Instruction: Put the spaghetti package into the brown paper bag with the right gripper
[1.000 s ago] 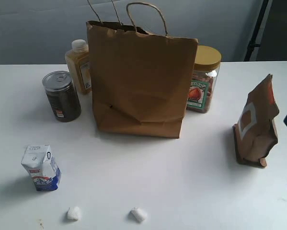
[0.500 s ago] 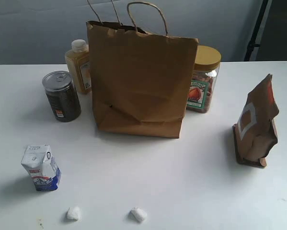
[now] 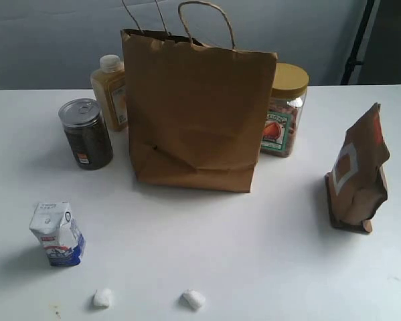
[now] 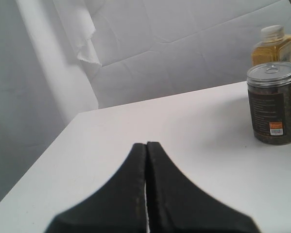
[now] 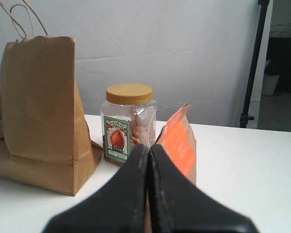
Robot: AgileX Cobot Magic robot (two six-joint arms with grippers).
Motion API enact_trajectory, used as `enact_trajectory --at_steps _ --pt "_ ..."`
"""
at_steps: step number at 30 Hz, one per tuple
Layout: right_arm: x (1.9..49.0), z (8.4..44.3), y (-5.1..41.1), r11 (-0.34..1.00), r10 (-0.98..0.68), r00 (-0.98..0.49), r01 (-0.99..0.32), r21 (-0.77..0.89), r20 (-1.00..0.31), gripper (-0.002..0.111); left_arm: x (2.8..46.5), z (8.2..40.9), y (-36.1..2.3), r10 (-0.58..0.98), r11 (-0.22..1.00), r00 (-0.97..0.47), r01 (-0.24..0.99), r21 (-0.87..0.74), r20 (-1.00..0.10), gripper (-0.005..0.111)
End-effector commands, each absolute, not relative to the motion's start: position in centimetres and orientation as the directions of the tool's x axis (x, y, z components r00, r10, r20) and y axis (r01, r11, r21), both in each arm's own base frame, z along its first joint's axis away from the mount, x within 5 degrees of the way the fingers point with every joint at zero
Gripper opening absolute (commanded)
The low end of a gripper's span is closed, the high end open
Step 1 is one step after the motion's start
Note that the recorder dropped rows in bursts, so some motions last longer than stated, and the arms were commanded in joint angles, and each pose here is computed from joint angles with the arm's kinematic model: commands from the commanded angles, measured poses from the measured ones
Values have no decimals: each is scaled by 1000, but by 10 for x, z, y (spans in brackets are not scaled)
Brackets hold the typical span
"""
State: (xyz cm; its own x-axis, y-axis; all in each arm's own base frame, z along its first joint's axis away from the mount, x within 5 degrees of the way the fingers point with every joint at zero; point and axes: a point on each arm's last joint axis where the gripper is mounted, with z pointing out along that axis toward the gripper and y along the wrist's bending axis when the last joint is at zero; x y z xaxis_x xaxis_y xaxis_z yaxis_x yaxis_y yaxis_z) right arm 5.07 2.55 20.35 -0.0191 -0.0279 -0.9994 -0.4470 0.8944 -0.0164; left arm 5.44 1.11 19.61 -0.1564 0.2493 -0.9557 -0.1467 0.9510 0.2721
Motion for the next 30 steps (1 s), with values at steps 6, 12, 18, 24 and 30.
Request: enact_trajectory --at_steps 6,12,18,24,30 --pt "51 202 25 898 -29 -27 -440 -14 -999 0 55 196 11 245 953 -140 -147 265 -959 0" --pt "51 204 24 907 -11 -14 -422 -4 -1000 0 55 196 11 245 953 -140 -147 265 -959 0" --pt "53 201 18 947 21 -57 -318 38 -998 0 55 196 11 245 953 -140 -147 265 -959 0" --pt "53 201 18 948 9 -54 -316 26 -999 0 55 196 11 245 953 -140 -147 265 -959 0" --pt "53 201 18 948 9 -54 -316 26 -999 0 55 196 11 245 953 -140 -147 265 -959 0"
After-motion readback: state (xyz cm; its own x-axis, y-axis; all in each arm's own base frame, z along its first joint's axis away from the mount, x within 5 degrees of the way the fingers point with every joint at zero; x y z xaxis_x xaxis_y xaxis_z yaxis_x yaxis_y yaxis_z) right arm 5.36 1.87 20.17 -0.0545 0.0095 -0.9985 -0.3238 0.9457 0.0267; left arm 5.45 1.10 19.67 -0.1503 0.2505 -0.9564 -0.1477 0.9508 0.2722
